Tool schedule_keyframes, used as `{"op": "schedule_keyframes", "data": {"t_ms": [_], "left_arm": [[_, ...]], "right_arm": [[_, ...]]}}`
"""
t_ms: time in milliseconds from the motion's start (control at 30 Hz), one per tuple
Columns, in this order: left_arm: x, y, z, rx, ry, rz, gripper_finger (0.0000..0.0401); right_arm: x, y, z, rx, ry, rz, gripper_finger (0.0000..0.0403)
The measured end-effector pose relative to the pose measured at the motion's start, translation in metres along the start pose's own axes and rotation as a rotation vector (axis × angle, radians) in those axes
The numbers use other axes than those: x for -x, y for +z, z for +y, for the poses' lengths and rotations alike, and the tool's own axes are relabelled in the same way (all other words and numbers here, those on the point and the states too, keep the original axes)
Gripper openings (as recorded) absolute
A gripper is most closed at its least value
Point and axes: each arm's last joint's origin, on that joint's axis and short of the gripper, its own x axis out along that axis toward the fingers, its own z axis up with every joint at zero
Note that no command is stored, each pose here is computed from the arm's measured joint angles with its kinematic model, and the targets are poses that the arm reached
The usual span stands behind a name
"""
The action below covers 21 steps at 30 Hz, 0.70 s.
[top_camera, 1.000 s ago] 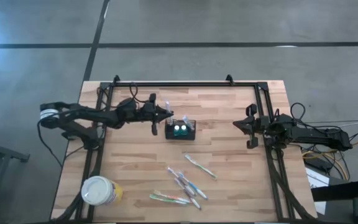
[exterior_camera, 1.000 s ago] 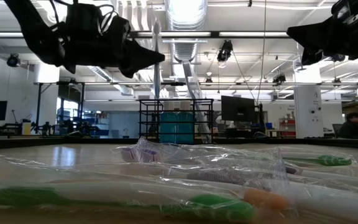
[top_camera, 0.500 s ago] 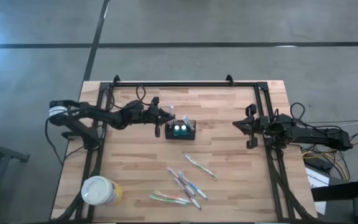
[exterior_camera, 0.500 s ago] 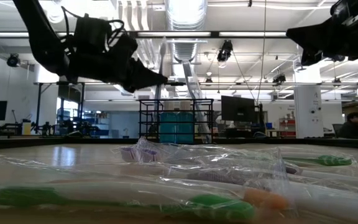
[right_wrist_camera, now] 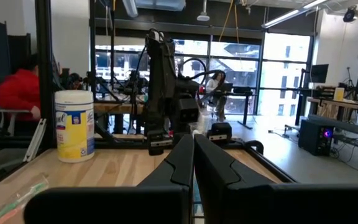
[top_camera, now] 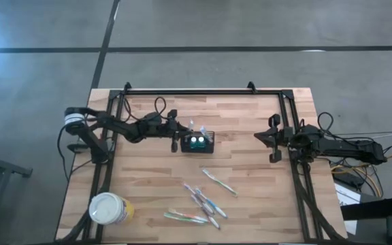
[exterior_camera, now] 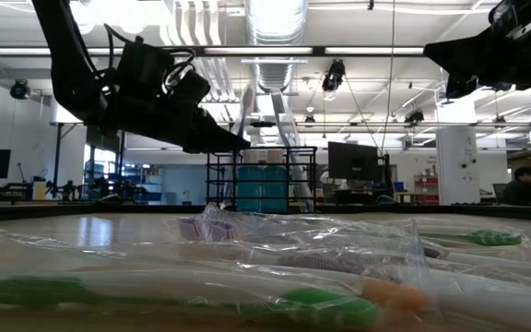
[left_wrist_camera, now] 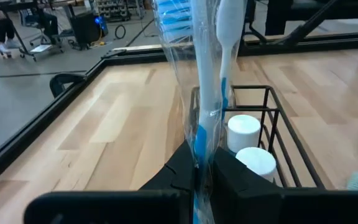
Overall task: Pick & Place toothbrushing station
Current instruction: Put the blue toothbrush into the wire organizer
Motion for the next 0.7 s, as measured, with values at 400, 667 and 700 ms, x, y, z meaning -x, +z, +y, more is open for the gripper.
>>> {"op": "schedule_keyframes", "data": {"t_ms": [400, 667, 700], "left_arm": [[0.0008, 0.0016, -0.0003, 0.015, -0.008, -0.003, 0.0084], [0.0009, 0.0018, -0.0003, 0.007, -0.01, -0.003, 0.0203], [0.0011, 0.0021, -0.0003, 0.007, -0.01, -0.004, 0.0219]], "right_arm": [[0.0, 0.0, 0.0, -0.003, 0.0, 0.0, 0.0008], [0.0, 0.0, 0.0001, -0.003, 0.001, 0.0, 0.0008], [0.0, 0.0, 0.0001, -0.003, 0.001, 0.0, 0.0008]]}}
